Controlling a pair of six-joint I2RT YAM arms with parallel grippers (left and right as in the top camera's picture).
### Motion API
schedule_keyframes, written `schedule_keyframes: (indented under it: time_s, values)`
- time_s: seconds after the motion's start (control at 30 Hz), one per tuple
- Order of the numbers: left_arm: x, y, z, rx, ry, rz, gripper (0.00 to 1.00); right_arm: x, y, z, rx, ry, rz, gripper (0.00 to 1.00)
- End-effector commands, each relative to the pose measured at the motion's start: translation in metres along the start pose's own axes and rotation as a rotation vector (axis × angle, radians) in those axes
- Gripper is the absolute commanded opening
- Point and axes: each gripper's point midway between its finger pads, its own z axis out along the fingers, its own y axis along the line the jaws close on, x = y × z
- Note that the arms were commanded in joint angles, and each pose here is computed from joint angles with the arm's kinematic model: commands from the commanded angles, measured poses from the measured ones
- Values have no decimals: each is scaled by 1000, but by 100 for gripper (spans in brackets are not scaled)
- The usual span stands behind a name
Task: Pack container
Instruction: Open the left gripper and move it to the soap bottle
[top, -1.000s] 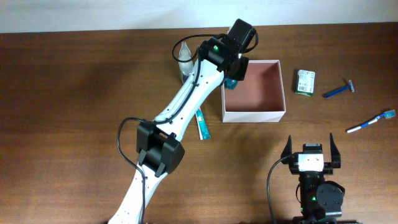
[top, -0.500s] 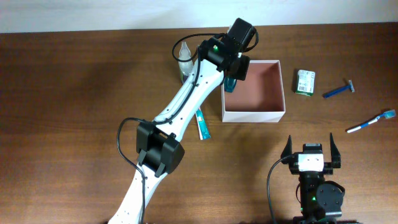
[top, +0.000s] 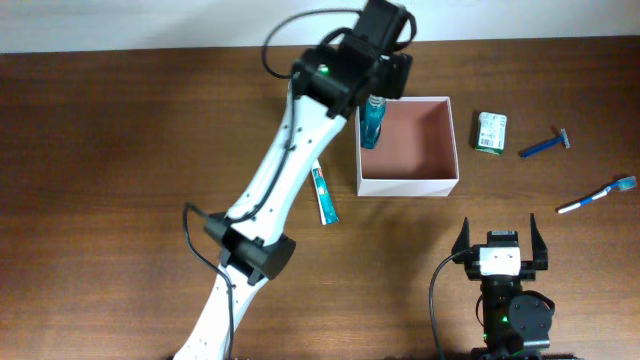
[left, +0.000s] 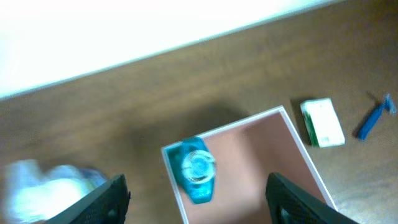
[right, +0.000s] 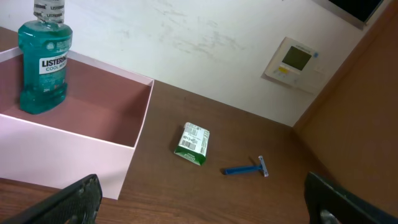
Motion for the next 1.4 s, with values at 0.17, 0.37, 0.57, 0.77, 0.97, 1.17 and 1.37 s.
schedule_keyframes:
  time_s: [0.17,0.37,0.57,0.77,0.97,1.17,1.37]
  values:
    - [-9,109,-45,-279,-17,-173,72,3,0,0,5,8,-1,99]
    - [18,146,-16,-329,93,-274,72,3,1,0,4,7,-1,99]
    - [45,150,20,-255,204,-308,72,2,0,0,5,7,-1,99]
    - [56,151,41,-258,226,-303,72,3,0,0,5,8,-1,99]
    - [71,153,57,-267,261,-300,72,3,1,0,4,7,-1,99]
    - [88,155,68,-276,306,-297,72,3,1,0,4,7,-1,99]
    - [86,154,70,-273,295,-298,71,3,0,0,5,8,-1,99]
